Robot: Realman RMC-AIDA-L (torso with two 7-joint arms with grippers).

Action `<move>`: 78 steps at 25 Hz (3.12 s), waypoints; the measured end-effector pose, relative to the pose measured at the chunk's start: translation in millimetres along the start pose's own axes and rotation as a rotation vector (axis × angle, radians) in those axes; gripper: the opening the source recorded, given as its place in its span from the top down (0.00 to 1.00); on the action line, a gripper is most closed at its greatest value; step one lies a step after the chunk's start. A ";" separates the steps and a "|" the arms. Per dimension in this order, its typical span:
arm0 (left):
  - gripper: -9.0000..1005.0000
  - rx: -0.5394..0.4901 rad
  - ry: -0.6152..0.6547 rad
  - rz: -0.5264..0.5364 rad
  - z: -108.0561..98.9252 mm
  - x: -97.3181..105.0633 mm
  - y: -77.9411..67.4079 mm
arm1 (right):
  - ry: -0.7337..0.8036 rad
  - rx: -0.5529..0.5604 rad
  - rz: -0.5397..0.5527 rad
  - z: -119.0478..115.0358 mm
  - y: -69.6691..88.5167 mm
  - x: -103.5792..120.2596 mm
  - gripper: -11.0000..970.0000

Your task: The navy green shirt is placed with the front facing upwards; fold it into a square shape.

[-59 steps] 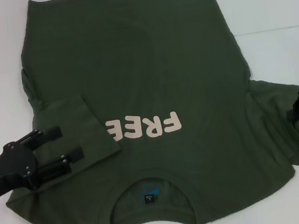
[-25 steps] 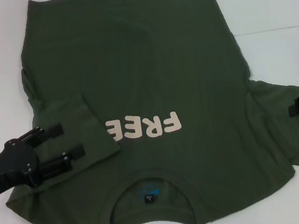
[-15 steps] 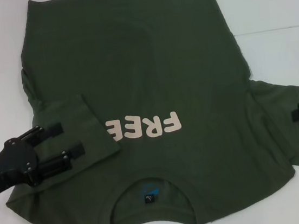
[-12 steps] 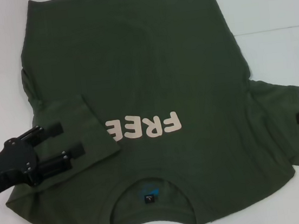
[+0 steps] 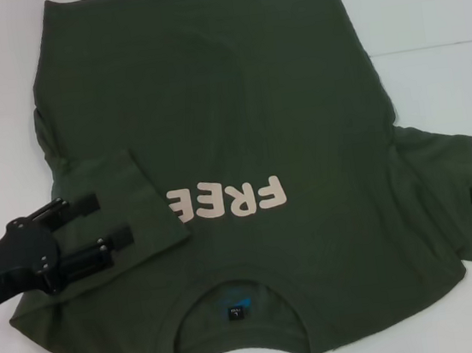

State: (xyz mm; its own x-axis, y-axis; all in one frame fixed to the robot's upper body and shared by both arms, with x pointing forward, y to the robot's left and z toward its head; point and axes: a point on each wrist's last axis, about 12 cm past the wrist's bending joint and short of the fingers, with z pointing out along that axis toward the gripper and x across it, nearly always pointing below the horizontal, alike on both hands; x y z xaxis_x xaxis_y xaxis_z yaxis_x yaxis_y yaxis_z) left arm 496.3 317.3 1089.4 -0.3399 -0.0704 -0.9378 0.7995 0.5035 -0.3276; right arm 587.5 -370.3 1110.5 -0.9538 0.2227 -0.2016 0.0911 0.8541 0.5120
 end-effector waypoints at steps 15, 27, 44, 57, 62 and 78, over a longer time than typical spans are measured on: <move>0.10 0.001 -0.002 0.001 0.1 0.4 -0.5 | -0.001 0.000 0.005 8.5 0.7 3.8 0.33; 0.10 0.003 -0.002 0.003 0.8 0.9 -1.0 | -0.004 0.002 0.011 12.5 0.0 5.1 0.33; 0.10 0.005 -0.002 0.004 1.3 0.6 -0.9 | -0.011 -0.004 0.019 16.8 1.3 5.8 0.33; 0.10 0.006 -0.002 0.001 1.7 1.1 -1.1 | -0.014 -0.008 0.028 19.6 0.5 6.9 0.33; 0.10 0.006 -0.003 0.001 1.6 1.1 -1.0 | -0.014 -0.008 0.026 19.6 1.2 6.4 0.33; 0.10 0.006 -0.005 -0.002 1.6 1.5 -1.1 | -0.022 -0.019 0.047 23.0 0.6 7.0 0.33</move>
State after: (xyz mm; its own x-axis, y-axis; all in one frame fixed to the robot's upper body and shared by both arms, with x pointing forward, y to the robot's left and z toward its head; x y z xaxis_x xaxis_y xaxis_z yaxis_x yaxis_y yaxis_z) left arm 495.7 315.3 1088.2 -0.3388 -0.0761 -0.9378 0.8016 0.4986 -0.3300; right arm 587.5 -357.4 1090.2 -0.9420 0.2728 -0.1957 0.1297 0.8333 0.5374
